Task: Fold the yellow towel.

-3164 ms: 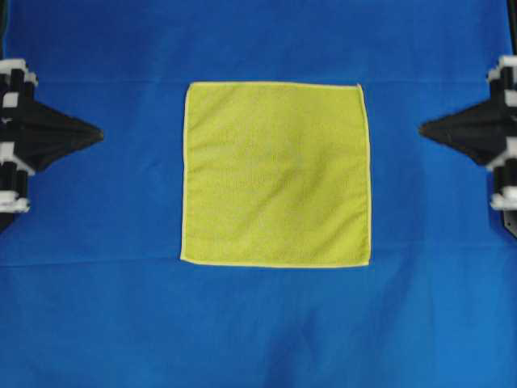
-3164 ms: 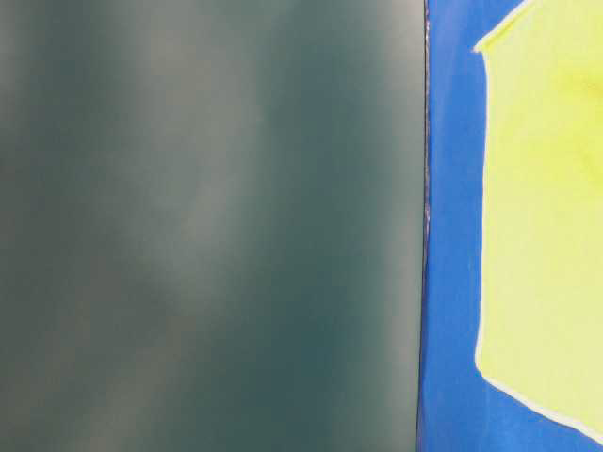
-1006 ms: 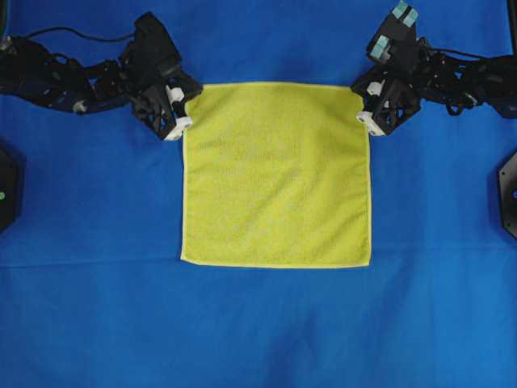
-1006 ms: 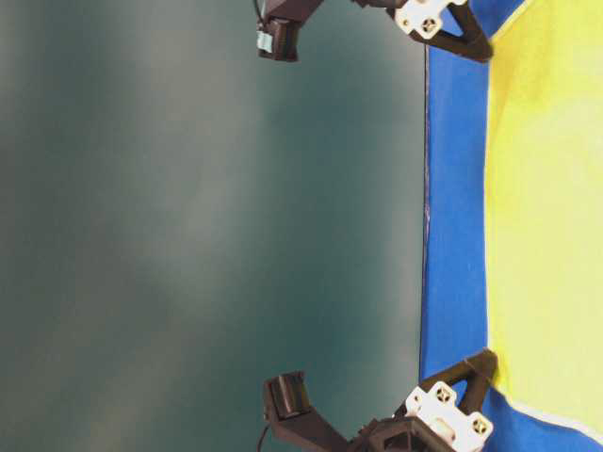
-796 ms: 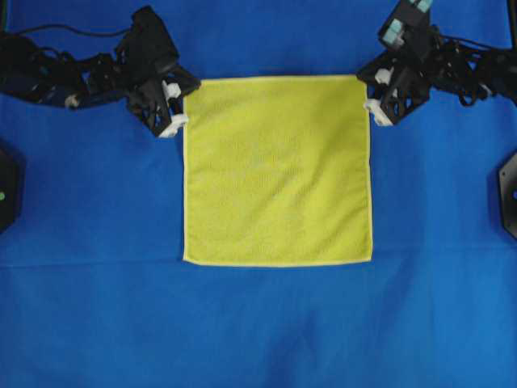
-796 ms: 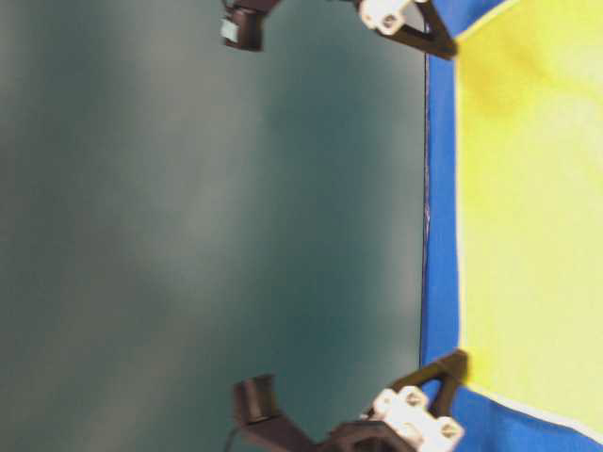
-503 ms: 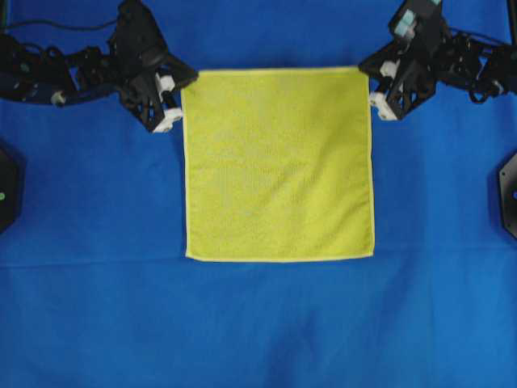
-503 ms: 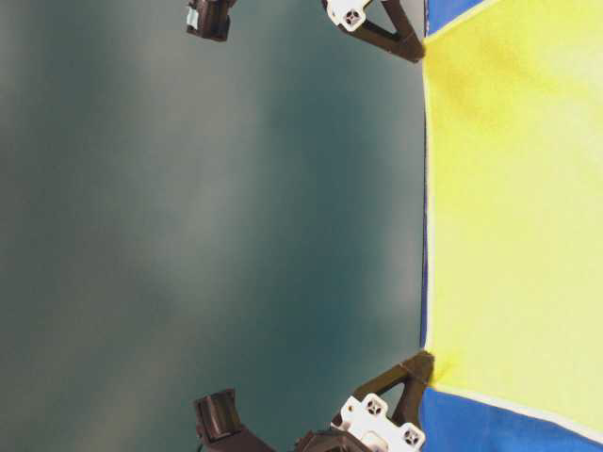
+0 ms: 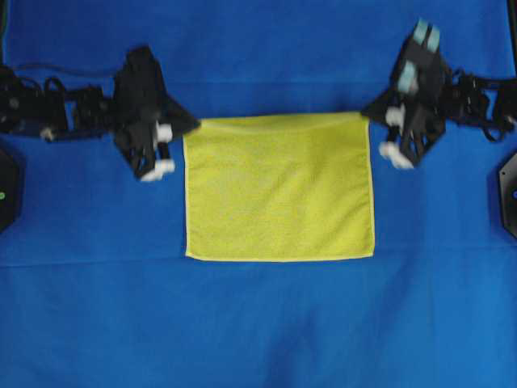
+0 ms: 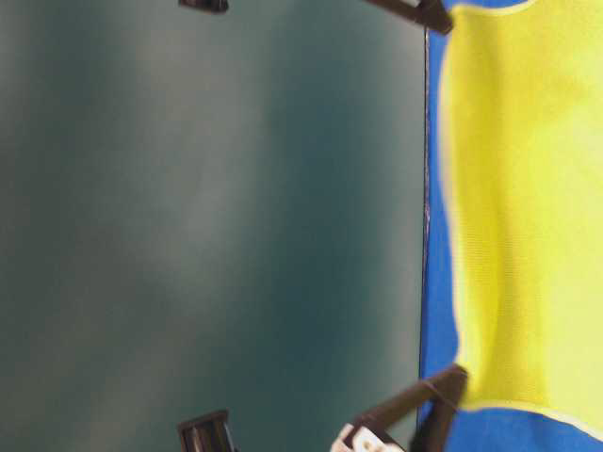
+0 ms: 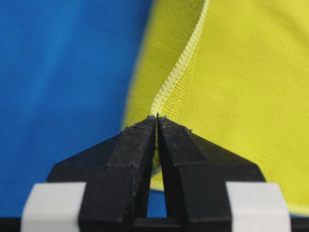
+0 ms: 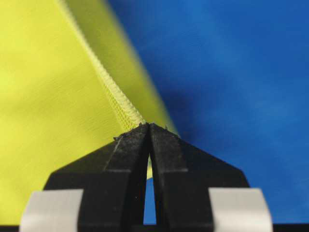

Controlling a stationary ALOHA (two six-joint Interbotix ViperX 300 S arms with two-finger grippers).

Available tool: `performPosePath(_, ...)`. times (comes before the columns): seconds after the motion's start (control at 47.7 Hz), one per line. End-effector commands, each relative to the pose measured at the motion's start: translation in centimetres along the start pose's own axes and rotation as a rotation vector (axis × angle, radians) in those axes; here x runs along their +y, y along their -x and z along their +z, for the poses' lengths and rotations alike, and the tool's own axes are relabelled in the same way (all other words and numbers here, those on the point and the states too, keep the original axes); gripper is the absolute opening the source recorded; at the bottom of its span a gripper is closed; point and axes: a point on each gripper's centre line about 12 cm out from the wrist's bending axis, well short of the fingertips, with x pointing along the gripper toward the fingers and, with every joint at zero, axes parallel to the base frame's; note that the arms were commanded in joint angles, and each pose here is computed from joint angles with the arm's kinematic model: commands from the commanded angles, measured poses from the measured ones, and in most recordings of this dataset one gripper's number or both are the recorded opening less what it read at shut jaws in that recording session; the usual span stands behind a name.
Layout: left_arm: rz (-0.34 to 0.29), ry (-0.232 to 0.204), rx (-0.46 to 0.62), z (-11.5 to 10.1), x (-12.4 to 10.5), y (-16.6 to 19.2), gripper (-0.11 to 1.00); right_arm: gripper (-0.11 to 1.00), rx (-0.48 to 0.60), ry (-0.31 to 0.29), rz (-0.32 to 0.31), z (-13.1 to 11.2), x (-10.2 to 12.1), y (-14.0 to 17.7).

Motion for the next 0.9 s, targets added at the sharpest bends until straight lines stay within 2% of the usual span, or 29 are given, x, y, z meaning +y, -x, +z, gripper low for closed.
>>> performPosePath(0.0, -0.058, -0.041, -0.019, 0.5, -2.4, 0.5, 0.03, 0.01, -0.010, 0.031, 0.052, 0.1, 1.9, 0.7)
performPosePath(0.168, -0.164, -0.120, -0.019, 0.4, -6.7, 0.7, 0.03, 0.01, 0.020, 0.024, 0.148, -0.9, 5.5, 1.1)
performPosePath(0.293, -0.237, -0.164, -0.015, 0.2, -9.7, 1.1, 0.03, 0.01, 0.056, 0.021, 0.212, -1.9, 8.0, 1.5)
performPosePath(0.377, -0.275, -0.177, 0.002, -0.1, -11.3, 1.5, 0.03, 0.01, 0.080, 0.009, 0.252, -2.4, 9.6, 1.9)
performPosePath(0.629, -0.349, -0.160, 0.037, -0.9, -14.3, 2.3, 0.03, 0.01, 0.127, -0.020, 0.336, -3.8, 12.9, 3.0)
performPosePath(0.88, -0.362, -0.154, 0.031, -0.4, -15.2, 2.0, 0.03, 0.01, 0.142, -0.022, 0.343, -3.9, 13.5, 2.8)
